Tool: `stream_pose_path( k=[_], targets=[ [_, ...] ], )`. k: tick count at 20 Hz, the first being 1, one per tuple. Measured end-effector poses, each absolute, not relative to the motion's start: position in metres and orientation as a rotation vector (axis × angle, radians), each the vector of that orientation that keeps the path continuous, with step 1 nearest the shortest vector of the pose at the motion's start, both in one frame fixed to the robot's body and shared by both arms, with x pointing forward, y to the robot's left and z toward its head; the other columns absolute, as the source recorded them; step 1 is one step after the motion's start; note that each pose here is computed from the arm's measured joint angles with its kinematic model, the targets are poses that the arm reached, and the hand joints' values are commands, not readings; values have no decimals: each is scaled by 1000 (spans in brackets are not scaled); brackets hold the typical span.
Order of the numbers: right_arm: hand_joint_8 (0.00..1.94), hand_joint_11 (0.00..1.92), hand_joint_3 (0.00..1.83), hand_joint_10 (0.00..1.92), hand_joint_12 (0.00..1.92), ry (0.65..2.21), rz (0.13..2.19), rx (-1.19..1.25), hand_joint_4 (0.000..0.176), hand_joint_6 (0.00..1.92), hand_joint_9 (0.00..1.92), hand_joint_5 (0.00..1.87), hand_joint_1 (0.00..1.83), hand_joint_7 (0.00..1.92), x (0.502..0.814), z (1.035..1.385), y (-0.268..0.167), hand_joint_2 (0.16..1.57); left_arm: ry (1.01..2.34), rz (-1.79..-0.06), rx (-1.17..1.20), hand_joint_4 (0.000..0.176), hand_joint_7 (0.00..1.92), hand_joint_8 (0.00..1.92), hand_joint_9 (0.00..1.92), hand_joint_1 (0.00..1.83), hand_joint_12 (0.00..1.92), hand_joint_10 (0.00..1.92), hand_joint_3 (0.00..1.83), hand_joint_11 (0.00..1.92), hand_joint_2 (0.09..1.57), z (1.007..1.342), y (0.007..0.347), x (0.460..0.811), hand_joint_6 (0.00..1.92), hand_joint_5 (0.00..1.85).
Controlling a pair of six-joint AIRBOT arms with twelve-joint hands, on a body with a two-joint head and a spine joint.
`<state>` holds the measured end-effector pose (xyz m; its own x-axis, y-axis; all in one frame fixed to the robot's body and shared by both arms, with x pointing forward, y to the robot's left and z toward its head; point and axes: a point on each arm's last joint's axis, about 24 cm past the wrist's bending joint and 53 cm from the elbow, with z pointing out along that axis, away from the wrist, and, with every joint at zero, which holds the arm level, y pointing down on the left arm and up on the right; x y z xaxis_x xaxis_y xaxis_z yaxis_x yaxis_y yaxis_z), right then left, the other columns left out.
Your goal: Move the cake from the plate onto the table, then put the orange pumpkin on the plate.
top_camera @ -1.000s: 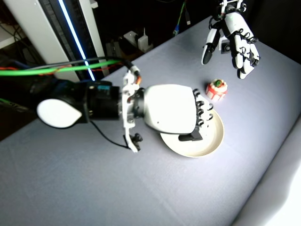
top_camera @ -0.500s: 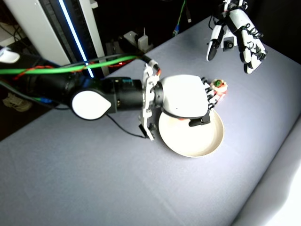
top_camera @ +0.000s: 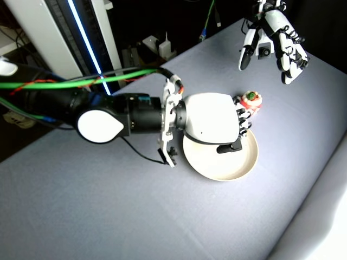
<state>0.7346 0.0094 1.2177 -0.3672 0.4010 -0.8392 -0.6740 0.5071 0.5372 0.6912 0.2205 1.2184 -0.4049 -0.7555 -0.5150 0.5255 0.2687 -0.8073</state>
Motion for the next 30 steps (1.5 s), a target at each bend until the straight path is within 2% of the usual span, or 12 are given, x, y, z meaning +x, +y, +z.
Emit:
stream_pose_path(
  k=[6, 7, 9, 12, 17, 18, 19, 22, 23, 25, 26, 30],
  targets=[
    [1526, 1091, 933, 1758, 1833, 1605, 1110, -200, 0, 1518, 1041, 797, 1213, 931, 748, 1211, -5, 761, 1390, -1430, -226, 139, 159, 2, 400, 1059, 1158, 0, 1, 0, 945, 1219, 219, 691, 10, 151],
    [1558, 1090, 963, 1783, 1859, 1609, 1103, -196, 0, 1552, 1039, 787, 1210, 924, 750, 1210, -7, 757, 1389, -1431, -225, 139, 150, 0, 396, 1048, 1183, 0, 1, 0, 946, 1219, 218, 691, 4, 151],
    [1533, 1078, 928, 1754, 1804, 1619, 1098, -190, 0, 1567, 1023, 777, 1204, 913, 750, 1204, -10, 777, 1389, -1431, -224, 150, 152, 1, 399, 1059, 1149, 1, 0, 0, 938, 1219, 218, 691, 2, 152],
    [1542, 1034, 884, 1771, 1846, 1648, 1074, -147, 0, 1577, 1000, 752, 1199, 893, 759, 1192, -22, 809, 1385, -1441, -224, 130, 178, 10, 426, 1037, 1167, 12, 0, 37, 936, 1218, 215, 690, 2, 154],
    [1620, 1085, 898, 1841, 1916, 1653, 1073, -126, 0, 1616, 1025, 710, 1190, 875, 762, 1191, -25, 828, 1380, -1446, -220, 148, 174, 1, 428, 1057, 1132, 3, 0, 49, 926, 1219, 215, 690, 1, 168],
    [1579, 1104, 905, 1808, 1889, 1653, 1079, -129, 0, 1578, 1052, 734, 1201, 904, 760, 1191, -22, 806, 1376, -1450, -220, 163, 190, 6, 438, 1073, 1139, 7, 1, 70, 931, 1219, 214, 690, 10, 193],
    [1597, 1129, 921, 1830, 1901, 1650, 1085, -132, 0, 1533, 1077, 752, 1213, 916, 759, 1192, -21, 789, 1376, -1451, -222, 164, 195, 7, 433, 1092, 1139, 4, 0, 64, 929, 1218, 214, 690, 11, 200],
    [1548, 1037, 881, 1760, 1851, 1642, 1115, -154, 0, 1481, 1017, 778, 1214, 918, 750, 1194, -10, 793, 1379, -1451, -219, 131, 168, 2, 460, 1079, 1117, 14, 0, 157, 919, 1218, 213, 689, 0, 158],
    [1542, 935, 918, 1655, 1848, 1639, 1120, -158, 0, 1566, 907, 745, 1334, 849, 749, 1194, -8, 774, 1378, -1451, -219, 135, 130, 0, 464, 1098, 1118, 15, 0, 162, 918, 1218, 213, 689, 5, 169],
    [1521, 838, 863, 1661, 1907, 1644, 1107, -138, 0, 1613, 838, 703, 1353, 812, 755, 1193, -14, 816, 1378, -1454, -222, 134, 63, 0, 431, 1105, 1147, 3, 2, 118, 935, 1217, 212, 690, 1, 166],
    [1498, 811, 837, 1646, 1910, 1649, 1094, -126, 0, 1606, 827, 713, 1355, 810, 760, 1192, -19, 825, 1383, -1454, -220, 144, 50, 0, 406, 1123, 1135, 0, 3, 66, 941, 1216, 211, 689, 0, 152],
    [1549, 1045, 1135, 1625, 1853, 1680, 1057, -103, 0, 1549, 1003, 788, 1403, 943, 767, 1183, -29, 630, 1387, -1455, -216, 133, 58, 1, 391, 1112, 1250, 2, 0, 2, 947, 1215, 210, 689, 1, 150]
  ],
)
